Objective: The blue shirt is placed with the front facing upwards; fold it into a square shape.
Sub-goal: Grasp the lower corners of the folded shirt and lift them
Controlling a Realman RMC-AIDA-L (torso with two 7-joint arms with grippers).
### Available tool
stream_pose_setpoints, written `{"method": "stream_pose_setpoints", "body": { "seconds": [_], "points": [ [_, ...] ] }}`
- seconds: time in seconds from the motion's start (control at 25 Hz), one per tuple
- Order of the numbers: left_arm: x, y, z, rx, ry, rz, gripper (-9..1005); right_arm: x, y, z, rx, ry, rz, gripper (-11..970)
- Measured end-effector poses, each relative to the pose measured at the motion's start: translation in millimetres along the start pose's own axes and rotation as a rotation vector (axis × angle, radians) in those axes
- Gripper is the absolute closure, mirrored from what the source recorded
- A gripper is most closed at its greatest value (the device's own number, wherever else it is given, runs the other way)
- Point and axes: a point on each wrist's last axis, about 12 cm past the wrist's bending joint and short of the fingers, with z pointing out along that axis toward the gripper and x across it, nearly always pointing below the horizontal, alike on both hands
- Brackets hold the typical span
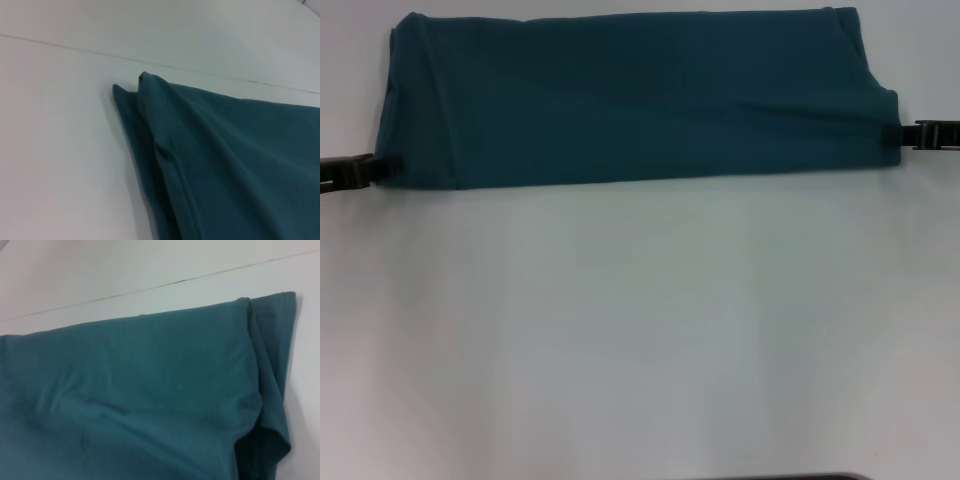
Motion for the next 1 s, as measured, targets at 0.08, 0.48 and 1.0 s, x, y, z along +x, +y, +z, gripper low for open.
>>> {"method": "stream_pose_setpoints", "body": {
  "seconds": [0.08,0.48,1.0],
  "points": [
    [-1.1,-1.0,1.1,0.001,0.003,0.005,432,0.0,0.0,0.0,0.0,0.0,0.0,952],
    [-4.3,-3.5,4.6,-0.001,0.023,0.021,819,0.3,0.4,0.5,-0.001,0.0,0.001,952],
    [-8.1,-5.6,5.1,0.0,0.026,0.031,985,-0.6,0.6,-0.5,-0.004,-0.001,-0.001,952]
  ]
}}
